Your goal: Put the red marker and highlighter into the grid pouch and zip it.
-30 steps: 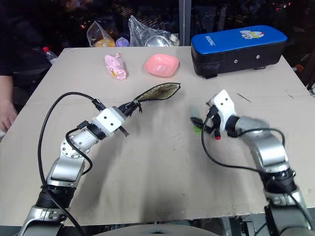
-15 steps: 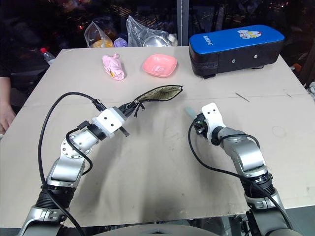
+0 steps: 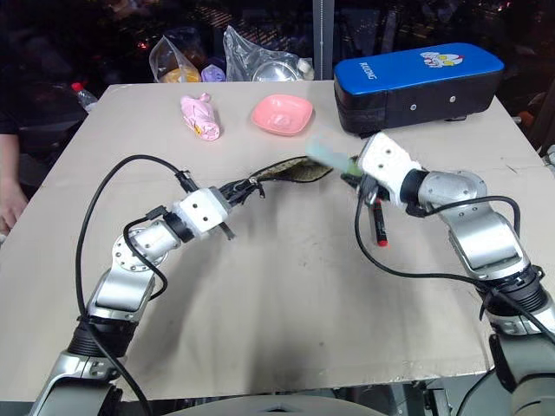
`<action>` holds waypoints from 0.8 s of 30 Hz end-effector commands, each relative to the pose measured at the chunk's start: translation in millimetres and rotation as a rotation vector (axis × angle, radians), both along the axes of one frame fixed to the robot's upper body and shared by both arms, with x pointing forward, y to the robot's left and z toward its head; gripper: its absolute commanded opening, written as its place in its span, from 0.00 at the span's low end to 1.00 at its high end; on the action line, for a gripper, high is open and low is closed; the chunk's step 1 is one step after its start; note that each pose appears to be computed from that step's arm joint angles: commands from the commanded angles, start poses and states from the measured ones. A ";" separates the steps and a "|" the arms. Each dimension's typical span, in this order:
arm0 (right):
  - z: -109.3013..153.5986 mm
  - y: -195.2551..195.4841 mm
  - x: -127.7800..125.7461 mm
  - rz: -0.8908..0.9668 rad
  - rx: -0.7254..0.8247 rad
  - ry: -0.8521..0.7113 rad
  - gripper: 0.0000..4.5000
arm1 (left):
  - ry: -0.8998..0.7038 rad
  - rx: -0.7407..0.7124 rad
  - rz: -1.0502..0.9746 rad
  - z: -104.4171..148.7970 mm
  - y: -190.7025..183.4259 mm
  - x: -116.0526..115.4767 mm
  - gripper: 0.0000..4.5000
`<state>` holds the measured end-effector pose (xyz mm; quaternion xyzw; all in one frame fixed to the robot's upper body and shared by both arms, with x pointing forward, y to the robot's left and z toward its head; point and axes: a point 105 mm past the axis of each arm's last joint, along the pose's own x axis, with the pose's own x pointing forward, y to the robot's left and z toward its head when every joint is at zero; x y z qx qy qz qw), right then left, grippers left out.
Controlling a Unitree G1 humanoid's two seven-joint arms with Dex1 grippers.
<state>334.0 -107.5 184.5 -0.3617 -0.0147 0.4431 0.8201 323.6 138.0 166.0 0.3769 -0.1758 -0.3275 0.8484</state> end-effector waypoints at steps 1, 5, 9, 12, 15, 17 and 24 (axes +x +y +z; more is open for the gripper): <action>12.1 4.6 -5.5 0.083 -0.053 -0.093 0.19 | -0.047 0.011 -0.030 9.4 -5.1 -1.2 0.00; 4.9 5.7 -4.7 0.095 -0.064 -0.090 0.19 | -0.048 0.008 -0.056 9.8 -11.4 -4.2 0.00; 4.5 15.3 2.2 0.109 -0.073 -0.113 0.19 | -0.047 0.042 -0.131 6.1 -23.1 -14.7 0.00; 9.7 33.5 5.6 0.167 -0.103 -0.153 0.19 | -0.061 0.100 -0.200 4.3 -34.0 -20.8 0.00; 19.9 58.4 2.1 0.245 -0.093 -0.187 0.19 | -0.068 0.096 -0.238 7.3 -42.0 -22.0 0.00; 26.0 72.5 -3.8 0.283 -0.048 -0.191 0.19 | -0.066 0.065 -0.259 11.6 -46.6 -22.3 0.00; 22.6 50.5 1.5 0.247 -0.144 -0.226 0.79 | -0.033 -0.027 -0.206 13.0 -37.4 -17.3 0.00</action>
